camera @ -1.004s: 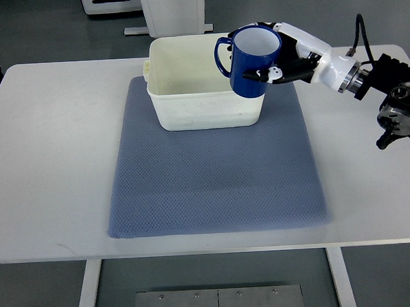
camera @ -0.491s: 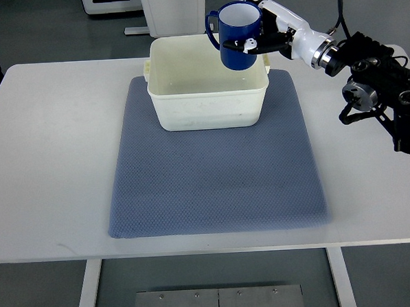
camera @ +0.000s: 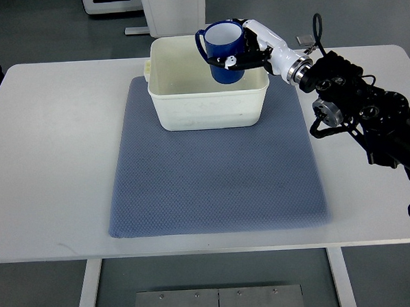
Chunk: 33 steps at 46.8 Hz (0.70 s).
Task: Place cup in box with right hand
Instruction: 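Lower the mug into the white box and open the right hand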
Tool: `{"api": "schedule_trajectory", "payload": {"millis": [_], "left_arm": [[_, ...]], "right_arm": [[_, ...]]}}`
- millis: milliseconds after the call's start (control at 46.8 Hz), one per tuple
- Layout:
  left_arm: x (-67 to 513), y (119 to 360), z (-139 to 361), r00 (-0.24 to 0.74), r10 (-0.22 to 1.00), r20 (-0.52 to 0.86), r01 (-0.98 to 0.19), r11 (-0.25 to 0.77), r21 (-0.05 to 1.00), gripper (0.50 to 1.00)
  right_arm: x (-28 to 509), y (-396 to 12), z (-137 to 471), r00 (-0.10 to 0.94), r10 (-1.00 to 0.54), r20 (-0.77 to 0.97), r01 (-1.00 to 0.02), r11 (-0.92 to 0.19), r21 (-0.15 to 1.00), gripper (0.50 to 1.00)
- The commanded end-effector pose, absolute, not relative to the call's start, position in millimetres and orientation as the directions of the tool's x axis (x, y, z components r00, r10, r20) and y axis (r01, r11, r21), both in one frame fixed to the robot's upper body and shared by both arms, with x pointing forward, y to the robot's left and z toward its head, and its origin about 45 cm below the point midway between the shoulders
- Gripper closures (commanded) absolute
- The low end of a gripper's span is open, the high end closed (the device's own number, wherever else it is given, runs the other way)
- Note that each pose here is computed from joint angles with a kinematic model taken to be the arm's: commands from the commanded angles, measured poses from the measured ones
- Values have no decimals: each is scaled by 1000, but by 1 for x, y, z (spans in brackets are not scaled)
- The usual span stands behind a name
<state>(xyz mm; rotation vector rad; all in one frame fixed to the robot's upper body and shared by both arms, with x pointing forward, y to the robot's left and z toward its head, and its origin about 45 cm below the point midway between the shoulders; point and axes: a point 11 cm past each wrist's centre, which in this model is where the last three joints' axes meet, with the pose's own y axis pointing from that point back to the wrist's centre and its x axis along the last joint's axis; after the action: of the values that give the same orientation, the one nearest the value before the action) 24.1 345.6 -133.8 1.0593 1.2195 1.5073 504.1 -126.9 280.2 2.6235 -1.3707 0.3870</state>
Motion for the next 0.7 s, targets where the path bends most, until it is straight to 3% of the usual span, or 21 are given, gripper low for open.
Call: {"api": "schedule_trajectory", "payload": {"millis": [0, 342, 363, 406, 470, 491, 683], "left_arm": [[24, 346, -134, -229, 970, 79, -125, -110, 986, 500], [24, 346, -134, -229, 970, 79, -125, -110, 986, 500], [24, 346, -134, -229, 970, 79, -125, -110, 986, 500], [24, 346, -134, -229, 970, 79, -125, -110, 986, 500], [24, 346, -134, -229, 970, 79, -125, -110, 986, 500], [24, 346, -134, -229, 970, 79, -125, -110, 986, 500], [24, 346, -134, -229, 970, 79, -125, -110, 986, 500]], "right_arm": [[504, -127, 278, 542, -785, 299, -827, -563, 21, 1000], [500, -126, 268, 530, -797, 291, -836, -548, 21, 1000], [500, -126, 267, 530, -797, 290, -836, -548, 21, 963], [499, -125, 266, 531, -796, 289, -835, -549, 22, 836], [499, -125, 266, 531, -797, 288, -836, -549, 22, 572], [499, -125, 266, 532, -797, 287, -835, -550, 20, 509], [496, -122, 261, 540, -794, 279, -831, -556, 27, 502]]}}
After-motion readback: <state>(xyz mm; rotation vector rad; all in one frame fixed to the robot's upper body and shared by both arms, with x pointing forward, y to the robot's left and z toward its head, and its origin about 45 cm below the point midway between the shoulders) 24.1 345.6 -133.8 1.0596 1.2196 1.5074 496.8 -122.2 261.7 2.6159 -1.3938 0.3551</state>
